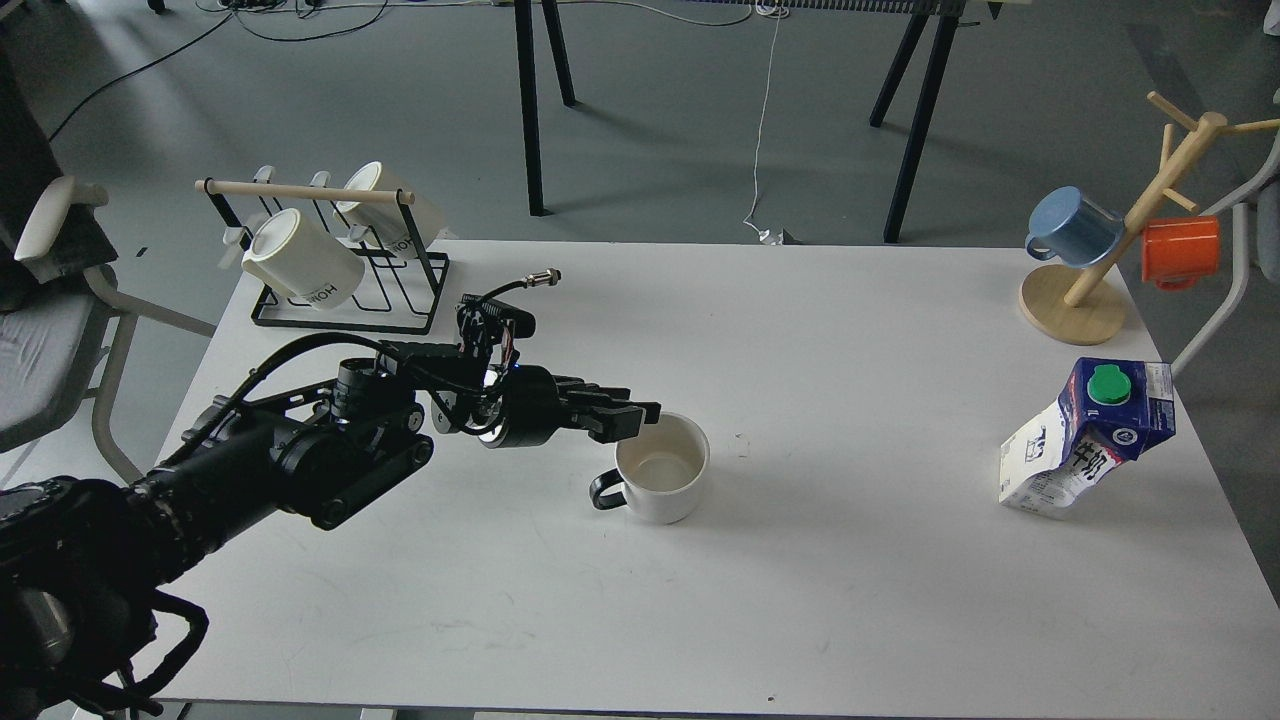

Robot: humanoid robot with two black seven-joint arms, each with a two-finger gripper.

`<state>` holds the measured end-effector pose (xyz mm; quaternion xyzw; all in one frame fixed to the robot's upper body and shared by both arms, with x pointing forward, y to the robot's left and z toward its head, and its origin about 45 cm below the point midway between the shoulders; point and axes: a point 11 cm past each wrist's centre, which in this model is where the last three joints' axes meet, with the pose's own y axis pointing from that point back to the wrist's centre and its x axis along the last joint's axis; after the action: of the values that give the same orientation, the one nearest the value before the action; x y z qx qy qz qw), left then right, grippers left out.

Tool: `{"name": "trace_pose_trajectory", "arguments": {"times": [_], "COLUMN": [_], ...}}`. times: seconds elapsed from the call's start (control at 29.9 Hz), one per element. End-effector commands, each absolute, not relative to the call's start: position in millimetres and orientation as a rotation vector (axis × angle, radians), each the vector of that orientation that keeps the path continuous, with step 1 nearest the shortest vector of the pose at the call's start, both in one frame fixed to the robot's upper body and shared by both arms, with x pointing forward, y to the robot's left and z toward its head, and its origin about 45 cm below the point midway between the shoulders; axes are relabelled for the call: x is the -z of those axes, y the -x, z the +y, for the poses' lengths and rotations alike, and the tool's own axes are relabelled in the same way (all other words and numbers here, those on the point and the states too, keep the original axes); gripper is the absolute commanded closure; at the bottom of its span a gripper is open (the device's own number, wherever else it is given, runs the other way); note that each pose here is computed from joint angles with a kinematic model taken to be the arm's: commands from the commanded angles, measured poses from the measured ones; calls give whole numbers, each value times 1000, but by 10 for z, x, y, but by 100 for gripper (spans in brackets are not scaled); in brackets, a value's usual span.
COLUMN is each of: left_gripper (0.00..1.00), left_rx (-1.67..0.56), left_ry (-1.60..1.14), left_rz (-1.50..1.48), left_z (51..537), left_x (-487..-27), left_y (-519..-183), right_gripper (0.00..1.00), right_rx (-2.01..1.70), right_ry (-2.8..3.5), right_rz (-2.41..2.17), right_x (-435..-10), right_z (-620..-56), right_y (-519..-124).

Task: Place cup and milk with both arms
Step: 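Release the mug and retract the left gripper toward the rack, then reach the right gripper to the base of the milk carton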

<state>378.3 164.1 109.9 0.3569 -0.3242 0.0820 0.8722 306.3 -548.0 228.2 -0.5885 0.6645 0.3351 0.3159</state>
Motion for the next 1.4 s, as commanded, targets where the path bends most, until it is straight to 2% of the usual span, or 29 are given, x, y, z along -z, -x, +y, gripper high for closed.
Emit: {"name": "trace_pose_trajectory", "arguments": {"times": [0.0, 0.13, 0.33, 0.5, 0.63, 0.77, 1.0, 1.2, 1.37], "left_gripper": [6, 6, 6, 6, 6, 5, 5, 5, 5], "left_rx": [-200, -384, -740, -1010, -1155, -1195, -1200, -1197, -1192], "left_ry": [-718, -549, -301, -93, 48, 55, 41, 40, 33], "left_rz": [-528, -391, -255, -117, -27, 9, 44, 48, 50], "left_z": [1793, 1919, 2686, 3456, 3885, 4037, 4039, 4023, 4006], "left_x": [-1193, -1545, -2223, -2556, -2660, -2564, -2393, -2371, -2349], "left_y": [-3818, -4037, -4431, -4501, -4447, -4359, -4282, -4279, -4275], "right_gripper": [5, 5, 4, 4, 4, 4, 4, 4, 3], "right_rx": [-882, -885, -918, -978, -1049, -1109, -1117, -1243, -1341], "right_ry": [1549, 1547, 1441, 1386, 1365, 1247, 1155, 1094, 1071], "right_rz": [1751, 1754, 1656, 1579, 1586, 1592, 1638, 1654, 1624], "right_x": [-2283, -2274, -2296, -2305, -2138, -1948, -1860, -1472, -1144], "right_z": [-5486, -5489, -5449, -5348, -5267, -5306, -5442, -5204, -4883], "right_y": [-3060, -3051, -3040, -2953, -2774, -2480, -2109, -1804, -1704]}}
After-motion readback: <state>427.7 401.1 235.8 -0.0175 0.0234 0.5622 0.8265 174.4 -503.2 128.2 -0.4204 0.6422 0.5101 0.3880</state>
